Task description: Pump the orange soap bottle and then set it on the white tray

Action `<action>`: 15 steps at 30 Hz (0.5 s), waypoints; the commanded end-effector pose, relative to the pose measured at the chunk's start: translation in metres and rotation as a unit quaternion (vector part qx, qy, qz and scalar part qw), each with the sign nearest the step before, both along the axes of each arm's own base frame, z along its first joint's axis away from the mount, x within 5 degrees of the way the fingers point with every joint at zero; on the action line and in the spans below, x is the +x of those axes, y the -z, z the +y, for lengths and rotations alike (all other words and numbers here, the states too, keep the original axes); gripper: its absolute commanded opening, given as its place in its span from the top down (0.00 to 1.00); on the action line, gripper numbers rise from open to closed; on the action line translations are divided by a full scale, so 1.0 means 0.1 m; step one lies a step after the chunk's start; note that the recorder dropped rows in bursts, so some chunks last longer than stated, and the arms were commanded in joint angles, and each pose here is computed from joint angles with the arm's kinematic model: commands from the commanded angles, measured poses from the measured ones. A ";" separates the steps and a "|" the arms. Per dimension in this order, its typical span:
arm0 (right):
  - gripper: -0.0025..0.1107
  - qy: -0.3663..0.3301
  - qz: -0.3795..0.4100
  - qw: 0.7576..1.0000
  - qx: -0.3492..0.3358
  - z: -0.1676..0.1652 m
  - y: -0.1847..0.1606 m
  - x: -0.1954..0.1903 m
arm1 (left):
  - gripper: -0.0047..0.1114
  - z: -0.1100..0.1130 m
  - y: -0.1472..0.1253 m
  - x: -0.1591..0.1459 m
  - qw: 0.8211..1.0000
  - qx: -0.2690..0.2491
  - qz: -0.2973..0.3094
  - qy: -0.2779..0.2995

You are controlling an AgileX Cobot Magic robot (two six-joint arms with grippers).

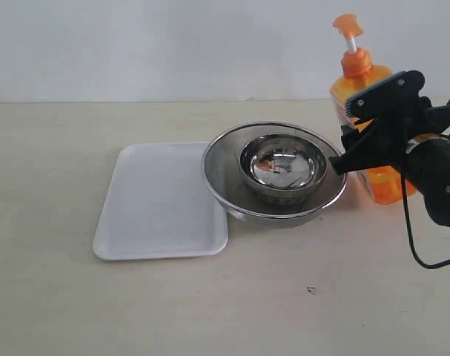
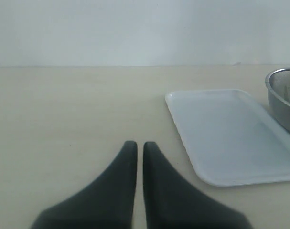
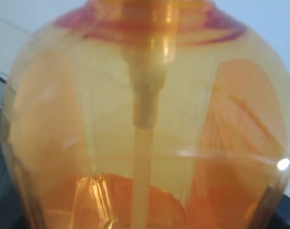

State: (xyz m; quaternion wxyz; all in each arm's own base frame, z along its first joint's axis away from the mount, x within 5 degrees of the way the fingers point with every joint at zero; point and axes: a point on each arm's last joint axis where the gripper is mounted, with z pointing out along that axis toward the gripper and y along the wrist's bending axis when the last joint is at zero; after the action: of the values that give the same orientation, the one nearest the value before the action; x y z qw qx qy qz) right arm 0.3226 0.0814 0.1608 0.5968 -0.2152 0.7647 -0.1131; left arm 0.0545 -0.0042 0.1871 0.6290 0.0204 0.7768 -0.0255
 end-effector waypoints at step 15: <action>0.98 -0.002 -0.059 0.998 -0.011 0.01 -0.14 0.05 | 0.92 0.00 0.01 0.00 1.000 -0.002 0.000 0.001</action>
State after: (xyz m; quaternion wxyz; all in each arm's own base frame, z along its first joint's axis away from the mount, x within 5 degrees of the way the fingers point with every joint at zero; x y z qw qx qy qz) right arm 0.3229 0.0815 0.1583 0.5929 -0.2248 0.7639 -0.1201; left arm 0.0545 -0.0042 0.1871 0.6290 0.0204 0.7768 -0.0255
